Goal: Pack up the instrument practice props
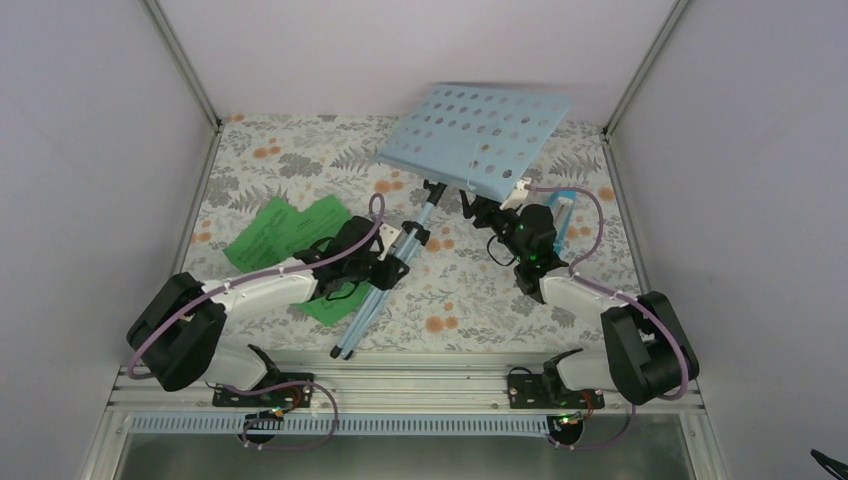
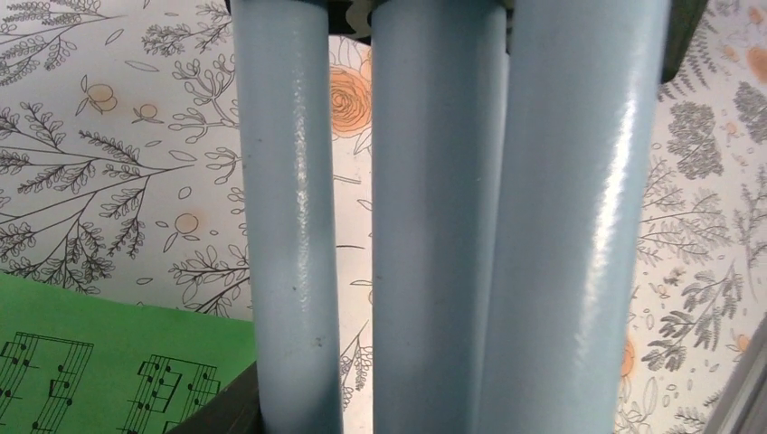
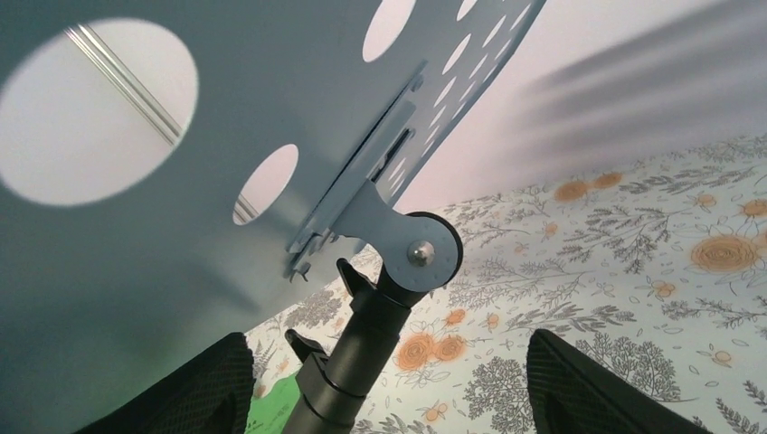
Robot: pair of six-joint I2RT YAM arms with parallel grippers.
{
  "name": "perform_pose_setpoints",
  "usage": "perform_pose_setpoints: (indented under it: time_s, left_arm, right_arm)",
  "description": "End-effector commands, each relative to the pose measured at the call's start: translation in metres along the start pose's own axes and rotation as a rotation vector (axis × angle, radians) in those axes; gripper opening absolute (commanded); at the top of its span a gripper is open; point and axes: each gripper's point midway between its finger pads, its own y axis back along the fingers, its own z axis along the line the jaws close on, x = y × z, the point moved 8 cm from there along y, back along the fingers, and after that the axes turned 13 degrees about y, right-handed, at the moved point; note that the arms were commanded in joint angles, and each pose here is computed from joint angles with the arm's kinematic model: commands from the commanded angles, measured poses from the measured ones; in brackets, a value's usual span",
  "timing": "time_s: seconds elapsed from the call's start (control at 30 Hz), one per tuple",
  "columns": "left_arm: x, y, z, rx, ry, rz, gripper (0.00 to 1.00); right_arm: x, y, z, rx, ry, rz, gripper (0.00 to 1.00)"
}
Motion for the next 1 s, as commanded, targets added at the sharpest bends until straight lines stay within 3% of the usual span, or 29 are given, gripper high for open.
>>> perform_pose_setpoints:
  time_s: [0.0, 0.3, 0.7, 0.97]
  left_arm:
    - [-0.085, 0.060, -0.042, 0.224, -0.009, -0.455, 0.02]
    - [-0.078, 0.089, -0.057, 0.367, -0.075, -0.486, 0.02]
    - [-0.075, 0.075, -0.030, 0.064, -0.177, -0.391, 0.02]
    - [-0.090, 0.056, -0.032, 0.016, -0.284, -0.339, 0.02]
  right_arm:
    - [-0.018, 0.005, 0.007, -0.009, 0.062, -0.102, 0.71]
    - [-0.018, -0.007, 0.008, -0.020, 0.048, -0.044, 0.71]
    - [-0.061, 0.043, 0.028, -0.016, 0.202, -0.104, 0.75]
    - [-0.091, 0.092, 0.031, 0.121, 0.296, -0.185, 0.79]
